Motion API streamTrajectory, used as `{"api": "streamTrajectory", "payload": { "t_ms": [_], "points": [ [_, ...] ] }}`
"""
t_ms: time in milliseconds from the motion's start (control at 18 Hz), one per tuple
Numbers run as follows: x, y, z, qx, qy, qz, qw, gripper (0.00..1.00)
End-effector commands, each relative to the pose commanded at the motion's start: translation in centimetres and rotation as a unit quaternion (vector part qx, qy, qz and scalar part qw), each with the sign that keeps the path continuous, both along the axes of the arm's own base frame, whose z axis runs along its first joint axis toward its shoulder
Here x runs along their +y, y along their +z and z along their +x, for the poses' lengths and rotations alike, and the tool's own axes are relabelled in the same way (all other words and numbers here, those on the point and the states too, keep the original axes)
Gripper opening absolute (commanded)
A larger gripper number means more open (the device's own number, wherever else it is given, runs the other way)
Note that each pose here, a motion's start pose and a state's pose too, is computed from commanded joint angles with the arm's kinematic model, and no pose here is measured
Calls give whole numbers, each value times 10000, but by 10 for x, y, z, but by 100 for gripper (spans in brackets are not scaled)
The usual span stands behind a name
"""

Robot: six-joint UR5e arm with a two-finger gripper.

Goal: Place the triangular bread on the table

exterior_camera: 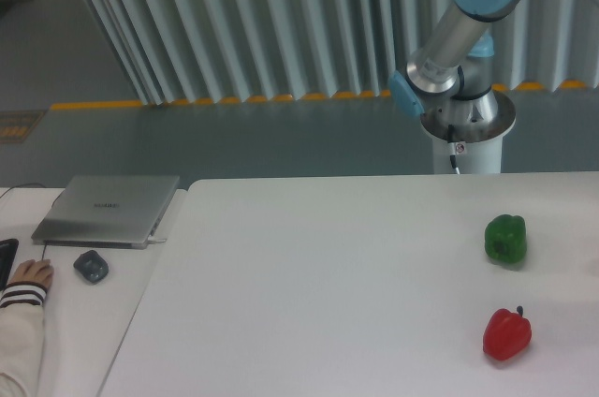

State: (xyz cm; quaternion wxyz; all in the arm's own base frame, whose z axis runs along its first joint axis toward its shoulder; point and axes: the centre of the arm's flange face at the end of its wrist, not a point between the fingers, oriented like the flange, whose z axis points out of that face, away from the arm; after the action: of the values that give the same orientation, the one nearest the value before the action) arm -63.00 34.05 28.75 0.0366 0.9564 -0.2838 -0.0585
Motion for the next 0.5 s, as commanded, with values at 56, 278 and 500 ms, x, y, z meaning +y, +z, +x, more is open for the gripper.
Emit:
{"api": "streamTrajectory", "payload": {
  "t_ms": [56,278,500],
  "points": [
    [0,1,0,7,8,4,10000,38],
    [1,10,4,-126,32,99,9999,31],
    [-5,36,12,-446,302,481,9974,31]
  ]
}}
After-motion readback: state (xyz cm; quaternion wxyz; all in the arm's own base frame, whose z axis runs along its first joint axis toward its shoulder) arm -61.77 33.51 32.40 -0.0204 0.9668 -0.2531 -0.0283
